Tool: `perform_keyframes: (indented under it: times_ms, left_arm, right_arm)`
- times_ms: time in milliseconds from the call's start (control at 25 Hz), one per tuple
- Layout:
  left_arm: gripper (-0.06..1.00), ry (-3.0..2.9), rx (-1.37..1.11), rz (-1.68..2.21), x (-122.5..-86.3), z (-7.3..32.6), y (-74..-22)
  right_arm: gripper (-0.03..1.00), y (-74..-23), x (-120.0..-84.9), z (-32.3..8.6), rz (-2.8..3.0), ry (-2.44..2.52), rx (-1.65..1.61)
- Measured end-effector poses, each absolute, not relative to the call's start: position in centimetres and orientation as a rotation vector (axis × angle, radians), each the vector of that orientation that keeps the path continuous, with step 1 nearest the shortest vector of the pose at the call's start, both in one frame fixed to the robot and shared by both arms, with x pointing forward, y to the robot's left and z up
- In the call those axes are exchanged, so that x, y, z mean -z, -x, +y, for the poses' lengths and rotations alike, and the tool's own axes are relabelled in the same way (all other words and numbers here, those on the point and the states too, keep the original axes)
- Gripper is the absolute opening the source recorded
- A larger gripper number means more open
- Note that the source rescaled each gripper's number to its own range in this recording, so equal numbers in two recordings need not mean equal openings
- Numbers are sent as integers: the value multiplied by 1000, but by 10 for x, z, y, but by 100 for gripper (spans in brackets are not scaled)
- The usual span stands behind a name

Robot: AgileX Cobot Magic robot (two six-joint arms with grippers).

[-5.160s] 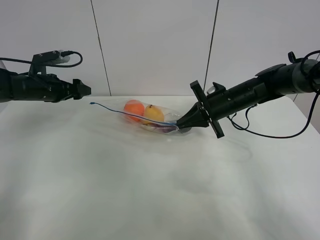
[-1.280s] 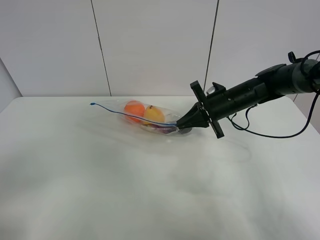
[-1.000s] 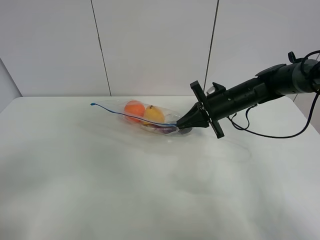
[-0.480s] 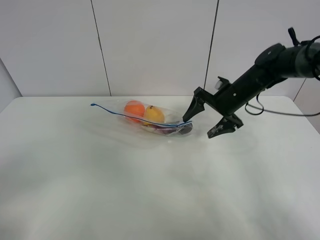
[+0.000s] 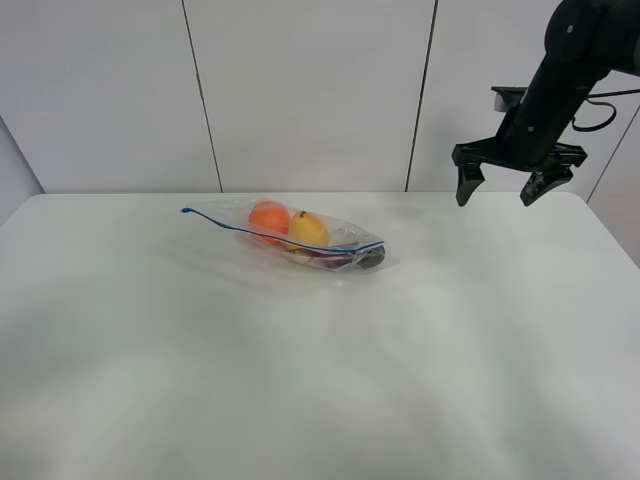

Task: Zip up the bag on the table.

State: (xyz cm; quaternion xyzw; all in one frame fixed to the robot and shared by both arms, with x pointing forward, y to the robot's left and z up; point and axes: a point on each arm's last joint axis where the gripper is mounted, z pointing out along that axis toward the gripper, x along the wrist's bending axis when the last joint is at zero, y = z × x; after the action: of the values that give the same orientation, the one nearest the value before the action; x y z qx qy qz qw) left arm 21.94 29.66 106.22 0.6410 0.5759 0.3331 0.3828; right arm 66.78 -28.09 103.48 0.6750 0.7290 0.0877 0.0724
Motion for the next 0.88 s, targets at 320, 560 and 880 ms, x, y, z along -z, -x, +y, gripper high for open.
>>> perform_keyframes:
  times_ms: [320, 560, 880]
  left_arm:
    - [100, -1635, -850, 1469, -1062, 297, -219]
    - [100, -1635, -850, 1469, -1062, 297, -219]
    - [100, -1635, -850, 1469, -1062, 297, -219]
  right_arm:
    - [96, -657, -1042, -307, 2123, -2119, -292]
    - [96, -613, -1050, -305, 2149, -2144, -259]
    - [95, -512, -1065, -301, 2163, -2162, -242]
